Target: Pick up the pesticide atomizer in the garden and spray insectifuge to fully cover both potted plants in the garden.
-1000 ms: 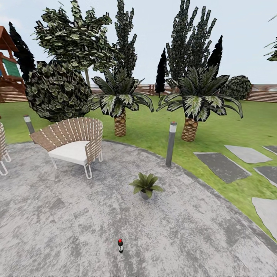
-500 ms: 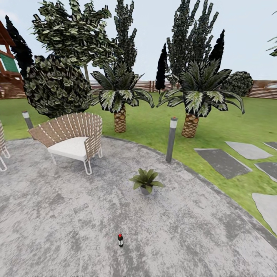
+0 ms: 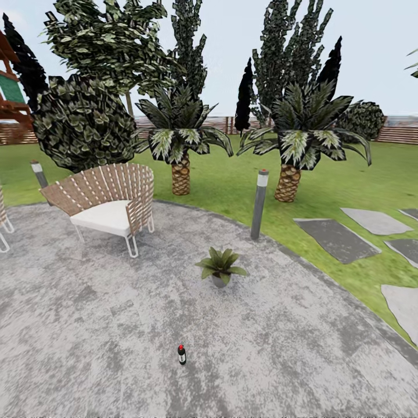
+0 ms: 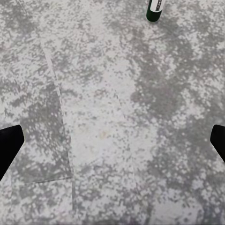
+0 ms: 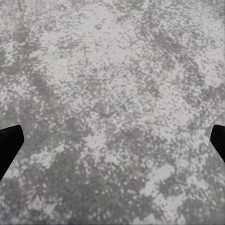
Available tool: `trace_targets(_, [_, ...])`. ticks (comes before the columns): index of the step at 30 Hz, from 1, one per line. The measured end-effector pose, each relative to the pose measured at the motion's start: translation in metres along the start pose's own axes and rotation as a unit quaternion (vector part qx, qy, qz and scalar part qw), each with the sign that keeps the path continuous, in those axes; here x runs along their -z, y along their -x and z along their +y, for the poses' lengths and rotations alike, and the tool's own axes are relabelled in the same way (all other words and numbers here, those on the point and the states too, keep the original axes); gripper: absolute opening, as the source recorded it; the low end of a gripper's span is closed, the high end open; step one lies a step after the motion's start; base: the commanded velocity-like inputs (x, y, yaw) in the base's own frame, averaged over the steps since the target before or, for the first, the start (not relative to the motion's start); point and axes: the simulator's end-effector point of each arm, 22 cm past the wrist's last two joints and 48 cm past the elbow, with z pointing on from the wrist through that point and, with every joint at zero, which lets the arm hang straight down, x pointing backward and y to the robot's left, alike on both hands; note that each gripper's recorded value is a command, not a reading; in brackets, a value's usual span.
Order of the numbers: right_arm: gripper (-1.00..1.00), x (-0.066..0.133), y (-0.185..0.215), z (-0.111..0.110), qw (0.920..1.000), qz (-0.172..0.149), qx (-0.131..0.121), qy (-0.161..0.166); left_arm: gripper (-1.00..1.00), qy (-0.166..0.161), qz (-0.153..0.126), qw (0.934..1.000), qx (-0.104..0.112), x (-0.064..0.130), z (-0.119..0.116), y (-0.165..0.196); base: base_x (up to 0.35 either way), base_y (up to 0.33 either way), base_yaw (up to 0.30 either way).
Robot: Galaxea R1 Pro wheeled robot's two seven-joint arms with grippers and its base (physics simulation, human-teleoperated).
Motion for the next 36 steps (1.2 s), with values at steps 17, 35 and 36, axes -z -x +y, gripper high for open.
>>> trace_targets(17, [1.0,-0.021,-0.038,0.001,0.9999,0.012,0.0,0.0,1.0,0.0,0.012,0.9999,0.0,-0.025,0.0,-0.036,0.0,0.0,0.0])
trace_targets(35, [1.0,-0.043,-0.077,0.002,0.9997,0.023,0.0,0.0,1.0,0.0,0.022,0.9997,0.0,-0.051,-0.001,-0.074,0.0,0.0,0.0])
trace_targets(36, [1.0,-0.044,-0.079,0.002,0.9997,0.023,0.0,0.0,1.0,0.0,0.023,0.9997,0.0,-0.052,-0.001,-0.076,0.0,0.0,0.0])
